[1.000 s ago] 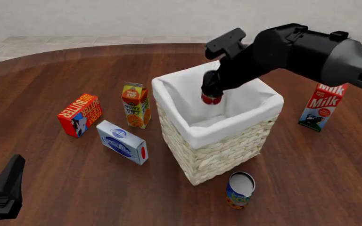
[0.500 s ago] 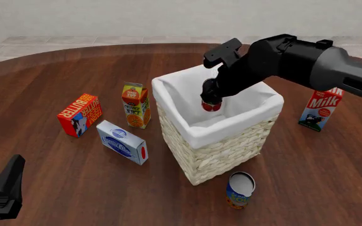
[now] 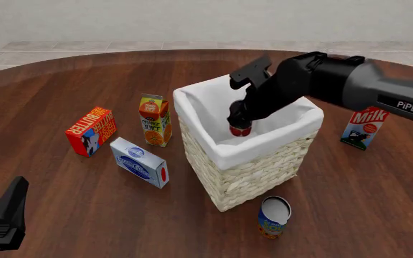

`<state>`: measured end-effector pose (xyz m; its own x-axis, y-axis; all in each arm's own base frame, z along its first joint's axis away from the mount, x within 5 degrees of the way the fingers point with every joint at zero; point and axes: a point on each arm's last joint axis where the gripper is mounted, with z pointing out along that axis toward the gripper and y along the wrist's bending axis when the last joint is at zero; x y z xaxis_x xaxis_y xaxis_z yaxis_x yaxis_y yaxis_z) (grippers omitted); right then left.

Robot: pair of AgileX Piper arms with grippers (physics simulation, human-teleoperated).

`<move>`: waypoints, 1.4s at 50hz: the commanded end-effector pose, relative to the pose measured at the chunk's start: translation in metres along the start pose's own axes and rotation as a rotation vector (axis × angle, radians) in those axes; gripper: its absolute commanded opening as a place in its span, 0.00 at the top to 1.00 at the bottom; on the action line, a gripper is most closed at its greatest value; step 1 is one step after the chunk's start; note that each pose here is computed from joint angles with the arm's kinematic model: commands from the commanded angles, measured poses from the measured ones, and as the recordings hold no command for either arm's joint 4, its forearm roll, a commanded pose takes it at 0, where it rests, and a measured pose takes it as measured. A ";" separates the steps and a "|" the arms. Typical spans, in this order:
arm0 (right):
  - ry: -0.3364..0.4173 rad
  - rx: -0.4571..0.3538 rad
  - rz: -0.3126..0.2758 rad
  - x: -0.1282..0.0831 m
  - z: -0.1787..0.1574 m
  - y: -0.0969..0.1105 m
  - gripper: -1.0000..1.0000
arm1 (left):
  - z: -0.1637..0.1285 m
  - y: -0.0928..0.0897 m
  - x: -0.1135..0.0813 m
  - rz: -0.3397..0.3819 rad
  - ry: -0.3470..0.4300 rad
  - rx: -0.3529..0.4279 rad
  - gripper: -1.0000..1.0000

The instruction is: Pick up the tomato sauce, and put it in the basket.

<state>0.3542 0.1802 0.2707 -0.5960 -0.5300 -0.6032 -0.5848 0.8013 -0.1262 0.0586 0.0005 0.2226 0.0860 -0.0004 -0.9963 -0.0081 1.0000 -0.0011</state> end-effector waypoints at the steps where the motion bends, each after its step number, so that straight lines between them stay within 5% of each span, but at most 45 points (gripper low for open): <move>1: 0.017 -0.012 0.018 0.007 0.009 0.006 1.00 | 0.000 0.000 0.000 0.000 0.000 0.000 0.00; 28: 0.015 -0.014 0.010 0.003 0.013 0.007 1.00 | 0.000 0.000 0.000 0.000 0.000 0.000 0.00; 29: 0.018 -0.014 0.011 0.004 0.013 0.006 0.00 | 0.000 0.000 0.000 0.000 0.000 0.000 0.00; 54: 0.003 -0.012 0.006 0.001 0.005 0.006 0.00 | 0.000 0.000 0.000 0.000 0.000 0.000 0.00; 70: -0.051 -0.005 -0.004 -0.001 -0.041 0.007 0.00 | 0.000 0.000 0.000 0.000 0.000 0.000 0.00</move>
<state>0.3418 0.1819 0.2824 -0.5850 -0.5228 -0.6201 -0.5893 0.7993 -0.1179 0.0586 0.0005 0.2226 0.0861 -0.0004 -0.9963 -0.0081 1.0000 -0.0011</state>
